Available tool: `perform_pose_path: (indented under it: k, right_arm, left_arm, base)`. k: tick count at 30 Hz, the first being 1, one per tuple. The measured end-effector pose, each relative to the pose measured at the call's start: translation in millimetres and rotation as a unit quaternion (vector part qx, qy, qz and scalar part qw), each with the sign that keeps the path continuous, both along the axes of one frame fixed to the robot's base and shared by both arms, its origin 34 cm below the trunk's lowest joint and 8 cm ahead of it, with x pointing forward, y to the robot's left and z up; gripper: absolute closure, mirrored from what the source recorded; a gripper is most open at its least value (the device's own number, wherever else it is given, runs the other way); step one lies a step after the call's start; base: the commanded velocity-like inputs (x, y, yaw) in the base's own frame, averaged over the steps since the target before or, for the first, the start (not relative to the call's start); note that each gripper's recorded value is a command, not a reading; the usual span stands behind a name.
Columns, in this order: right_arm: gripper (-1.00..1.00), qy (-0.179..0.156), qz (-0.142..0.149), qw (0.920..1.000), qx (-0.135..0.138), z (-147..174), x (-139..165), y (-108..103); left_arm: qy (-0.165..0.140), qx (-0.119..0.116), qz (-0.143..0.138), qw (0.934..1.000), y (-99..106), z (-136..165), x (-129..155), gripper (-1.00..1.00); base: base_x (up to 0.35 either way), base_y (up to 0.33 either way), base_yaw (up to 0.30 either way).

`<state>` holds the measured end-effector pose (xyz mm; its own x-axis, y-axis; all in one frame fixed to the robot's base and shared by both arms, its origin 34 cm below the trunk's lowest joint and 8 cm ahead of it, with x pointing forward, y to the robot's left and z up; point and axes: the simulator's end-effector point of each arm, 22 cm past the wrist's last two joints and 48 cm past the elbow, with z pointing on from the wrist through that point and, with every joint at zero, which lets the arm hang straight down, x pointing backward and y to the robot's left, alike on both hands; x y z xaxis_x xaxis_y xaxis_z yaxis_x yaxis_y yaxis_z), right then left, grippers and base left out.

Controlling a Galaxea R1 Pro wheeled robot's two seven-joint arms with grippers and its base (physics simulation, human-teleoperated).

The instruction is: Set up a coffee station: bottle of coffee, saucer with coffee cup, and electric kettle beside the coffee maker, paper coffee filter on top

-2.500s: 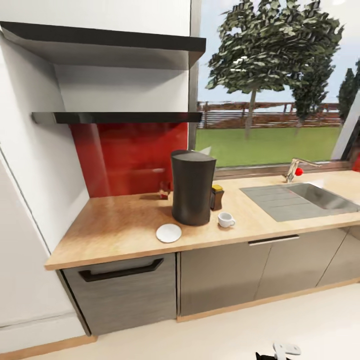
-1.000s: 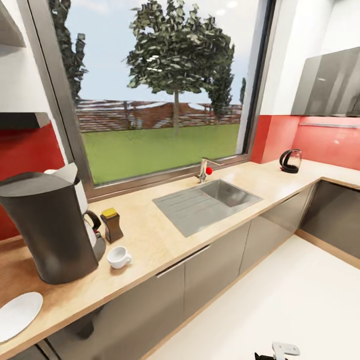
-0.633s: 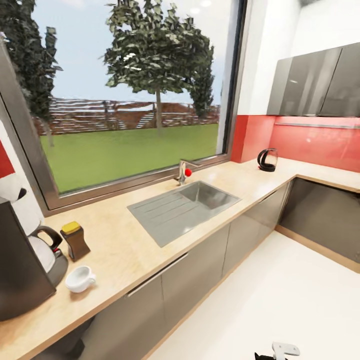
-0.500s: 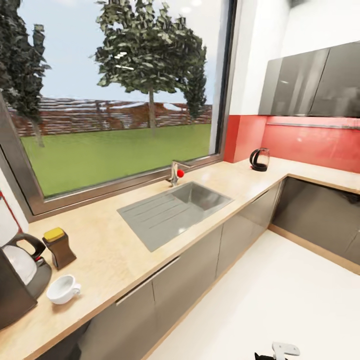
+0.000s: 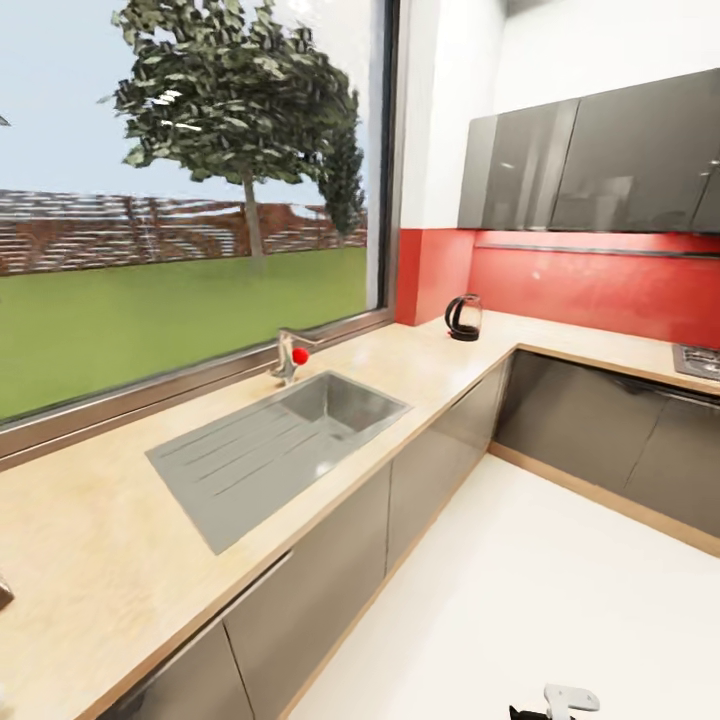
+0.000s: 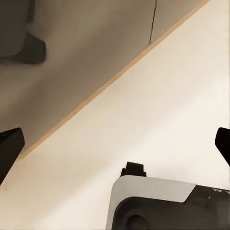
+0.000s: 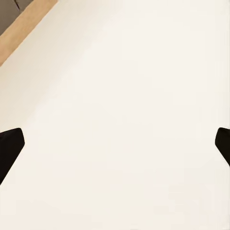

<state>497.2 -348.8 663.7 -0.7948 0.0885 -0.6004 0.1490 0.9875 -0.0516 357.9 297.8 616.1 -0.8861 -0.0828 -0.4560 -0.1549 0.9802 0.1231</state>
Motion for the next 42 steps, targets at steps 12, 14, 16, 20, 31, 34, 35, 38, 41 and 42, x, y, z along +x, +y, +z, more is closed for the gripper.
perform_pose_path:
  k: [12,14,16,20,31,34,35,38,41,42]
  right_arm:
    - [-1.00,0.004,0.000,1.0000,0.001,-3.0,-2.3,1.2]
    - [-1.00,0.005,0.001,1.0000,0.001,-3.7,-3.0,1.2]
    - [-1.00,0.005,0.001,1.0000,0.001,-4.1,-3.2,1.2]
    - [-1.00,0.007,0.000,1.0000,0.001,-5.3,-4.3,1.2]
    - [-1.00,0.010,0.000,0.9999,0.000,-7.7,-6.1,0.9]
    - [-1.00,0.012,-0.001,0.9999,0.000,-8.6,-6.9,0.6]
    - [-1.00,0.012,-0.001,0.9999,-0.001,-8.6,-7.1,0.1]
    - [-1.00,0.012,0.003,0.9999,0.000,-9.0,-7.5,1.6]
    - [-1.00,0.014,0.007,0.9999,-0.001,-10.1,-10.0,1.2]
    - [-1.00,0.015,0.007,0.9999,-0.001,-10.6,-11.2,1.0]
  left_arm:
    - [0.004,0.001,0.000,1.0000,0.3,-1.8,-2.8,-1.00]
    - [0.005,0.001,0.000,1.0000,0.3,-2.1,-3.2,-1.00]
    - [0.005,0.001,0.001,1.0000,0.4,-2.4,-3.7,-1.00]
    - [0.007,0.001,0.001,1.0000,0.7,-3.0,-4.7,-1.00]
    - [0.010,0.002,0.001,0.9999,1.5,-4.6,-7.1,-1.00]
    - [0.011,0.002,0.001,0.9999,1.7,-5.0,-7.9,-1.00]
    - [0.012,0.002,0.001,0.9999,1.5,-5.2,-8.2,-1.00]
    - [0.012,0.002,0.001,0.9999,1.4,-5.2,-8.3,-1.00]
    - [0.012,0.002,0.001,0.9999,0.9,-5.2,-8.3,-1.00]
    - [0.012,0.001,0.001,0.9999,0.9,-5.3,-8.3,-1.00]
  base:
    - [0.281,-0.157,-0.276]
    - [0.281,-0.166,-0.276]
    - [0.281,-0.167,-0.276]
    - [0.234,-0.197,-0.276]
    - [0.164,-0.240,-0.276]
    - [0.177,-0.243,-0.219]
    - [0.203,-0.236,-0.087]
    - [0.220,-0.227,-0.036]
    - [0.230,-0.221,-0.008]
    - [0.232,-0.219,-0.002]
